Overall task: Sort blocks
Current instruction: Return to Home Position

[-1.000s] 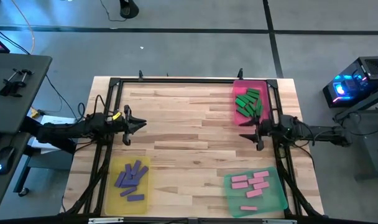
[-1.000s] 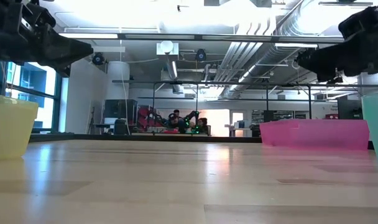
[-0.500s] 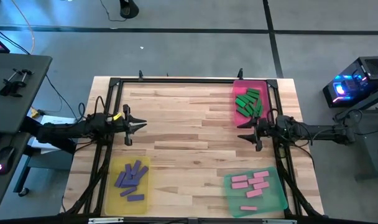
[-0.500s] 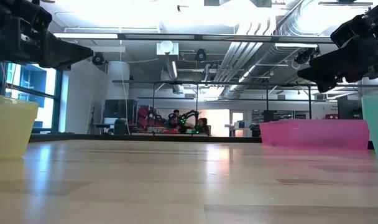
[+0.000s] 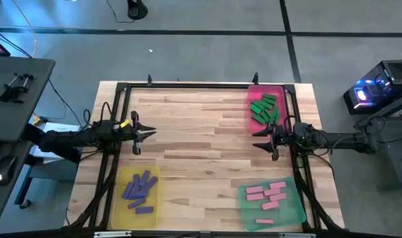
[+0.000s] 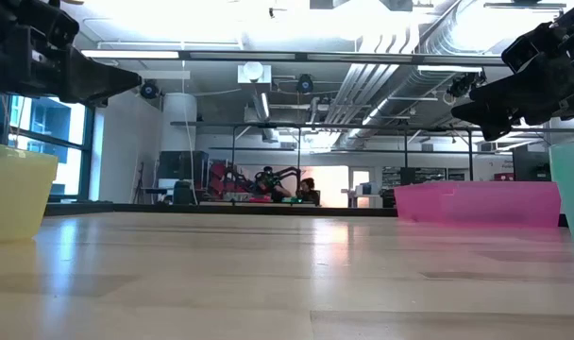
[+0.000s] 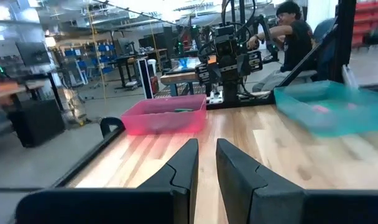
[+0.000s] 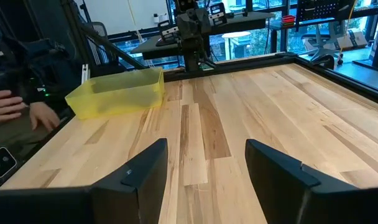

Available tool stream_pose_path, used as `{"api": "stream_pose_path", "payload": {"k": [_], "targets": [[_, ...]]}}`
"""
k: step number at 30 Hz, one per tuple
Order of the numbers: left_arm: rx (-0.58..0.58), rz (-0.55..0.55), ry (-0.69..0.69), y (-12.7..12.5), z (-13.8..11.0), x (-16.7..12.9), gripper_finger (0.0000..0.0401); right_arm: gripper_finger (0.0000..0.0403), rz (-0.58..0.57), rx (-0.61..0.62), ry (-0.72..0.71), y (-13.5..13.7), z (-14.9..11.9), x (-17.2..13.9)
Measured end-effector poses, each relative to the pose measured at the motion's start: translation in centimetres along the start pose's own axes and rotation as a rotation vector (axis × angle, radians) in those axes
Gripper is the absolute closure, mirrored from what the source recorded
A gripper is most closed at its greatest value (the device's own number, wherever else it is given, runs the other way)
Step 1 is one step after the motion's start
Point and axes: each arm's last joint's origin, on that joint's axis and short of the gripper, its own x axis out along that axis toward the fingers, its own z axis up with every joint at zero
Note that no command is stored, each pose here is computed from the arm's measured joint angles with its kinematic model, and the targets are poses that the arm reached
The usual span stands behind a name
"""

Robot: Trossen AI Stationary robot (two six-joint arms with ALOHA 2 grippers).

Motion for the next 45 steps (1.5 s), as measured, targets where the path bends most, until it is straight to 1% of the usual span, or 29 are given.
{"api": "stream_pose_path", "payload": {"k": [1, 3, 5, 9, 45], "targets": [[-0.023, -0.001, 0.000, 0.00, 0.00, 0.00, 0.0357, 0.0204, 0.000, 0.000, 0.000, 0.00, -0.01, 0.00], [-0.120, -0.006, 0.000, -0.03, 0.00, 0.00, 0.0357, 0.0204, 0.000, 0.000, 0.000, 0.00, -0.01, 0.00], [-0.187, -0.014, 0.008, -0.07, -0.07, 0.05, 0.0357, 0.0204, 0.000, 0.000, 0.000, 0.00, -0.01, 0.00], [-0.266, -0.013, 0.010, -0.07, -0.08, 0.06, 0.0357, 0.0204, -0.001, 0.000, 0.000, -0.01, 0.00, 0.00], [-0.259, -0.011, 0.010, -0.06, -0.08, 0.06, 0.0357, 0.0204, -0.001, 0.000, 0.000, -0.01, -0.01, 0.00]]}}
